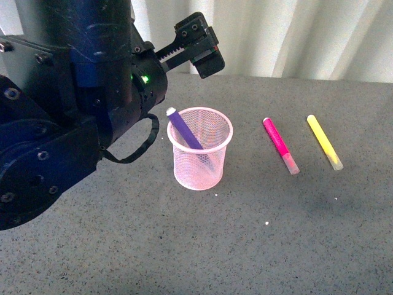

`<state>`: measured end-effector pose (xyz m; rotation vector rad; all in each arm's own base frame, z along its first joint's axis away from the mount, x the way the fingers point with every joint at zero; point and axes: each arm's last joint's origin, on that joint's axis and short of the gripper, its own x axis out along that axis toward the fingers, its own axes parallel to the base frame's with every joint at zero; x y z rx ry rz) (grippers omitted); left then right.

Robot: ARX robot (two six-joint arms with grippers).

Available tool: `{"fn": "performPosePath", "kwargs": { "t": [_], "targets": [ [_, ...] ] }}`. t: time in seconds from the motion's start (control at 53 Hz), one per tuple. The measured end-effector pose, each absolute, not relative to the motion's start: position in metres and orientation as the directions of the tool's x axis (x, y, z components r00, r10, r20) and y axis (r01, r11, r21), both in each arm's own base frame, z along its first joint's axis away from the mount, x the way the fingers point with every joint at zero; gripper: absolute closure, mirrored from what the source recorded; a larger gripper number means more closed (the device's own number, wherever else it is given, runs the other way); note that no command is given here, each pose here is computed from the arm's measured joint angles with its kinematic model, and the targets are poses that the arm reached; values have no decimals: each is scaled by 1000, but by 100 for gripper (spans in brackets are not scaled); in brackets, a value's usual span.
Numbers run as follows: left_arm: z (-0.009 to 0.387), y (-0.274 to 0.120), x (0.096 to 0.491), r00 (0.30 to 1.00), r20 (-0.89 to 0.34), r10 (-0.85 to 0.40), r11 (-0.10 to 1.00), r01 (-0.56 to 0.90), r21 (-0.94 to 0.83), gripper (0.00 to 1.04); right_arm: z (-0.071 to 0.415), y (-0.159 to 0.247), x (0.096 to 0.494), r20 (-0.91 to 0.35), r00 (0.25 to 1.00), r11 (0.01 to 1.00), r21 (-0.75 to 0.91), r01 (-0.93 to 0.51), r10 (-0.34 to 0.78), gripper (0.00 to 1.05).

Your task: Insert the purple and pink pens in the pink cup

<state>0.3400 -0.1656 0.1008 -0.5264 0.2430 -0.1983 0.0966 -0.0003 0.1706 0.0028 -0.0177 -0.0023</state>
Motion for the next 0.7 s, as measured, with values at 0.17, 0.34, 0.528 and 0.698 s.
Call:
{"fn": "performPosePath", "kwargs": {
  "t": [0.17,0.34,0.528,0.698],
  "targets": [
    [127,-151,328,911,-237,-336,839,175,-515,7,171,0,97,18,1000,1000,3,2,-2,7],
    [172,-119,302,826,-282,-488,800,294,-524,7,171,0,97,18,1000,1000,3,2,-2,7],
    [223,-68,255,765,-249,-594,741,400,-539,7,171,0,97,18,1000,1000,3,2,-2,7],
    [232,-29,211,791,-230,-567,754,385,-533,7,171,0,97,18,1000,1000,3,2,-2,7]
  ]
}}
